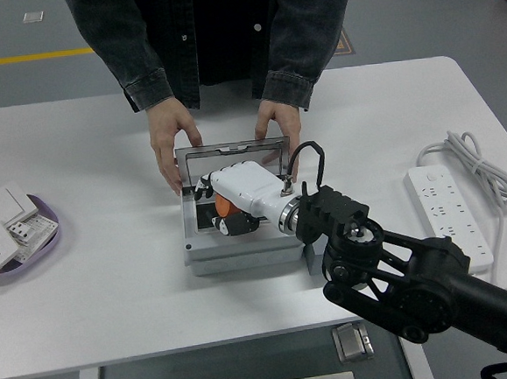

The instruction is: Pick up the cylinder from the cube,place it in the box,flap close box

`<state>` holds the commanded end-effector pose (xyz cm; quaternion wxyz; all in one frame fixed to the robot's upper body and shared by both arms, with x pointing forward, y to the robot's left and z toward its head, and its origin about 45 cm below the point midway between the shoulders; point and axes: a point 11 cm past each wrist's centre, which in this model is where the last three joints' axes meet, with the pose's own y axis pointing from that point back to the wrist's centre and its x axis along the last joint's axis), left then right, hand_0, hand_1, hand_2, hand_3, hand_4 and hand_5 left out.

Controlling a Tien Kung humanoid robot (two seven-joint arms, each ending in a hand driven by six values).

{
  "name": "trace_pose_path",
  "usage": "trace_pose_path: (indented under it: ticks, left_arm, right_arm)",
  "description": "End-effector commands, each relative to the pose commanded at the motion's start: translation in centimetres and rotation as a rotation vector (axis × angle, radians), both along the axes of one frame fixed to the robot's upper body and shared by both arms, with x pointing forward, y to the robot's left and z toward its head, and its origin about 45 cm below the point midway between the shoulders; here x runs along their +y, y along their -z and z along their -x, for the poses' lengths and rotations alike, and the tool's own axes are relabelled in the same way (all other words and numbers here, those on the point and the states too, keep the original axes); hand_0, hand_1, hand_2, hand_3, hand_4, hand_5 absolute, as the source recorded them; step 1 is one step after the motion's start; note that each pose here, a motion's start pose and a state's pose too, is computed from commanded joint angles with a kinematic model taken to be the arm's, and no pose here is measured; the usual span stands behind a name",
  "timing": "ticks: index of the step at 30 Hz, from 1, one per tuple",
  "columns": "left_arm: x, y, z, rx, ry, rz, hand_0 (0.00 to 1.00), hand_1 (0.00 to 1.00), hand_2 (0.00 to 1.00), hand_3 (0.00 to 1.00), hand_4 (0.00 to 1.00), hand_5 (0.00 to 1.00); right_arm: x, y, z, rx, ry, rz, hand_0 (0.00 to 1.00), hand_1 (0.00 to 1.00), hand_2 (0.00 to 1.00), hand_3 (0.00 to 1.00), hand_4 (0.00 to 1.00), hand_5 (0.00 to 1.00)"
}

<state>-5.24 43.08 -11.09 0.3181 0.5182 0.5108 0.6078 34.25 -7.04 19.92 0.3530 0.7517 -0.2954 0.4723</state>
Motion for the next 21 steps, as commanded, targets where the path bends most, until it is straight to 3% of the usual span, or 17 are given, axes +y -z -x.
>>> trace_pose_path:
  ticks: [2,14,19,21]
  left_arm:
    - [0.03,0.00,-0.08,-0.002,0.001,0.000,0.608,0.637,0.587,0.646,0.726,0.237]
    - [-0.11,0.06,-0.29,-0.007,0.009,0.004,0.608,0.637,0.586,0.642,0.719,0.229]
    - [-0.19,0.09,-0.28,-0.008,0.012,0.005,0.608,0.637,0.586,0.642,0.719,0.229]
    - [-0.24,0.10,-0.22,-0.008,0.012,0.006,0.608,0.637,0.585,0.642,0.718,0.226]
  right_arm:
    - [0.00,0.14,0.01,-0.001,-0.005,-0.002,0.811,0.685,0.664,0.684,0.581,0.213]
    - [0.24,0.82,0.29,0.007,-0.024,-0.019,0.812,0.664,0.649,0.673,0.608,0.198]
    - [0.55,0.69,0.69,0.043,-0.035,-0.083,0.812,0.664,0.649,0.673,0.608,0.198]
    - [0.66,0.50,0.89,0.061,-0.039,-0.120,0.817,0.663,0.649,0.672,0.650,0.199]
